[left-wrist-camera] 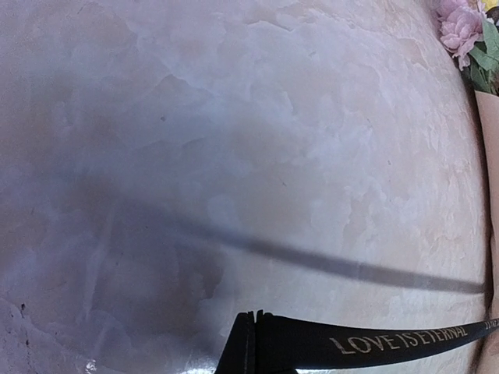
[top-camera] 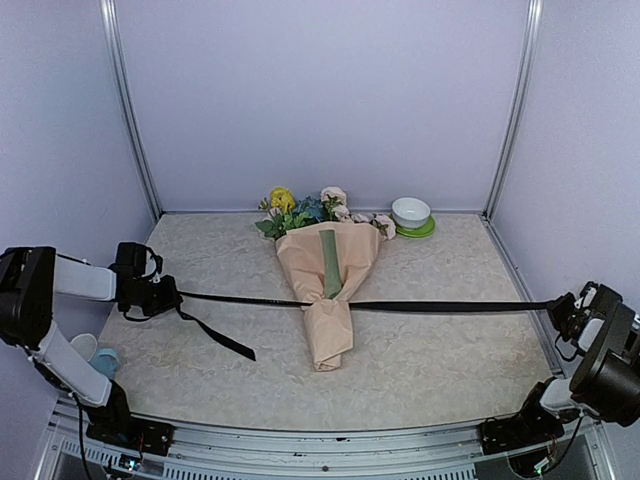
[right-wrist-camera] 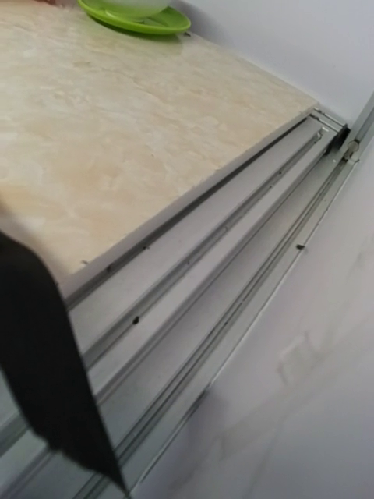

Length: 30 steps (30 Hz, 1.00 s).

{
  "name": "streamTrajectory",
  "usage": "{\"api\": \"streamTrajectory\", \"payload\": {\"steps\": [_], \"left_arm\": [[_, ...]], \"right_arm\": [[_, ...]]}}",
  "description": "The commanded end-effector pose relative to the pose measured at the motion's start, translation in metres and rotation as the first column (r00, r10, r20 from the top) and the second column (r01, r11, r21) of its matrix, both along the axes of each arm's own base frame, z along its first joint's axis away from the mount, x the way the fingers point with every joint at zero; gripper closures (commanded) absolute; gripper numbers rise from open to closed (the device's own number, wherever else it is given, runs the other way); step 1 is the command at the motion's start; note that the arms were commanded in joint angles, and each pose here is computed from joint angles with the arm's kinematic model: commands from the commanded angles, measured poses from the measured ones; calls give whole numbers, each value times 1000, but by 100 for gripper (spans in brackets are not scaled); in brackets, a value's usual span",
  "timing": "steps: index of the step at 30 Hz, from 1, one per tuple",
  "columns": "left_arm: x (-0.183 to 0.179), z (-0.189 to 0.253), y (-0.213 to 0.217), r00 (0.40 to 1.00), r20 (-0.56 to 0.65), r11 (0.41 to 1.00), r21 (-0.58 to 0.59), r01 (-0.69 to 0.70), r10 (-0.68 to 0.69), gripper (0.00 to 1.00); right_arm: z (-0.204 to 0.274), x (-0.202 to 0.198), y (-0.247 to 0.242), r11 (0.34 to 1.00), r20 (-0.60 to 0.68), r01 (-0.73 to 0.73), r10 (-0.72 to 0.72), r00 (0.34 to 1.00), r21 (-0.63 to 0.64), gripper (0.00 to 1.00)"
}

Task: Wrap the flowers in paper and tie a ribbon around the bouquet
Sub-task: Tie the ribbon around the folded bouquet.

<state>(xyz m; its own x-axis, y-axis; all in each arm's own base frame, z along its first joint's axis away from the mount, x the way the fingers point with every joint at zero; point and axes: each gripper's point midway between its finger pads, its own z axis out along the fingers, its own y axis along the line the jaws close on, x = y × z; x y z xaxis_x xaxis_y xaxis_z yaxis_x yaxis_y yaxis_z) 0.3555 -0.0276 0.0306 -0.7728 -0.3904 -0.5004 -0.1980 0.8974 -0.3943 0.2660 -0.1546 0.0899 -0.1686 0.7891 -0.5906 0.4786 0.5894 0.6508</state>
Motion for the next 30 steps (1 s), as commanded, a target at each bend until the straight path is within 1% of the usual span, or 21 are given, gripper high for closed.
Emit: {"api": "streamTrajectory", "payload": {"steps": [1,9,24,26,28,30], "left_arm": [[3,9,72,965,53,954,152,-260,255,100],[0,8,77,960,55,946,166,-279,273,100],[-1,16,81,956,77,944,150,-293,284,100],[2,20,77,960,91,951,136,-277,267,100],[8,29,61,969,113,965,118,-233,220,100],[17,43,28,981,142,979,131,-153,134,100]], "right_arm": [[2,-44,-83,911,-52,397,-404,913,-106,100],[4,-48,-88,904,-46,415,-421,906,-102,100],[6,-51,-91,903,-48,419,-425,904,-101,100],[16,-41,-83,928,-8,362,-364,931,-87,100],[39,-18,-59,973,83,227,-223,971,-46,100],[69,10,-25,994,126,78,-68,990,-74,100]]}}
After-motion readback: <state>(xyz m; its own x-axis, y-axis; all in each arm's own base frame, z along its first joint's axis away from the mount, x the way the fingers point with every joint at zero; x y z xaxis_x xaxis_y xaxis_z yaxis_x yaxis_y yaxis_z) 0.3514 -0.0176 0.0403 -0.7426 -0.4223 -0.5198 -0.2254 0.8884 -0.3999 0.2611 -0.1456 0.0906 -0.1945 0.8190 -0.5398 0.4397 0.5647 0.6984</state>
